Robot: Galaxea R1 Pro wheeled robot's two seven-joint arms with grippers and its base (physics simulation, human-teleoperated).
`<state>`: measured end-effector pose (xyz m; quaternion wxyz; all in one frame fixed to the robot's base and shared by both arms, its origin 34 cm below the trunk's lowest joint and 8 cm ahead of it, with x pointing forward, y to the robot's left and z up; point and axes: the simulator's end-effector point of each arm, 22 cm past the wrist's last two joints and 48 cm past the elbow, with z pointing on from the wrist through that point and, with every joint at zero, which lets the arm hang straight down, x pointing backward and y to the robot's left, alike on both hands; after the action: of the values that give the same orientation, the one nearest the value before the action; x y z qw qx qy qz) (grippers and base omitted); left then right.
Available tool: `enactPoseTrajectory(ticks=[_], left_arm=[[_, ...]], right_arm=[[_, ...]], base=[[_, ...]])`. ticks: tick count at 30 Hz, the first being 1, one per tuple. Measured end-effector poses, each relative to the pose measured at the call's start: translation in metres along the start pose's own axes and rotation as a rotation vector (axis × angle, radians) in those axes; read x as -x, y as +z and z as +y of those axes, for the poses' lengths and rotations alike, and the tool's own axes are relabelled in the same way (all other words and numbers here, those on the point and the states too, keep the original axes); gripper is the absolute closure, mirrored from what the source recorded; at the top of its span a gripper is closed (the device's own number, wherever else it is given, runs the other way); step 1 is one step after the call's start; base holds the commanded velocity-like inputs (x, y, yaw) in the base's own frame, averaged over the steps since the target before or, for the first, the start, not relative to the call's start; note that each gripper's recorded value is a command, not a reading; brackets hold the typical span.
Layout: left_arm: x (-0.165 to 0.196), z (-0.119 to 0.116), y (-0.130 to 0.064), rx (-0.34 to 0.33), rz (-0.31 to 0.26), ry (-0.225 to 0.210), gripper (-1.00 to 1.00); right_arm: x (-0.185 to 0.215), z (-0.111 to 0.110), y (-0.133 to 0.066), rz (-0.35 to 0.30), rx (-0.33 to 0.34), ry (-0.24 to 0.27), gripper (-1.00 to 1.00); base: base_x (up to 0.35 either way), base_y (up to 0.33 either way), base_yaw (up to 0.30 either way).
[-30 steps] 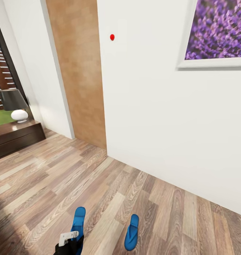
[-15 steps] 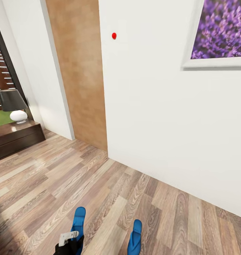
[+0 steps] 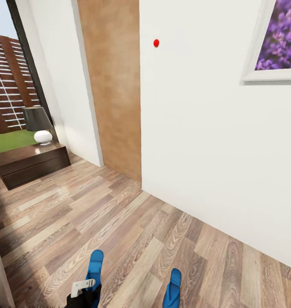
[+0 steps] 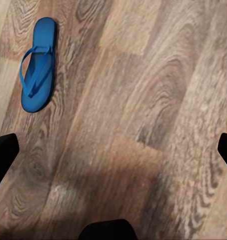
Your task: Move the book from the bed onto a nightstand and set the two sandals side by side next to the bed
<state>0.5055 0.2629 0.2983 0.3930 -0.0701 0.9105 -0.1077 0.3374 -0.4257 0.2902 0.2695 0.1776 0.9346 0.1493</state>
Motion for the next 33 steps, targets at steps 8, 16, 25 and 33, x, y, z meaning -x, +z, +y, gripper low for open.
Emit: enactPoseTrajectory(ticks=[8,16,25,33], left_arm=[[0.0001,-0.0001,-0.0001,0.0,0.0,-0.001,1.0],[-0.0001,0.0,0.0,0.0,0.0,-0.001,1.0],[-0.0001,0.0,0.0,0.0,0.001,-0.001,1.0],[-0.0002,-0.0003,0.0001,0.0,0.001,0.0,1.0]], right_arm=[[0.0001,0.0,-0.0002,-0.001,0.0,0.0,-1.0],[0.0,-0.0001,-0.0001,0.0,0.0,0.0,-1.0],[-0.0001,0.0001,0.0,0.0,0.001,0.0,-1.0],[-0.0001,0.0,0.0,0.0,0.0,0.0,-1.0]], base=[[0.12,0.0,0.102],[0.17,0.0,0.003],[0.008,0.0,0.051],[0.0,0.0,0.251]])
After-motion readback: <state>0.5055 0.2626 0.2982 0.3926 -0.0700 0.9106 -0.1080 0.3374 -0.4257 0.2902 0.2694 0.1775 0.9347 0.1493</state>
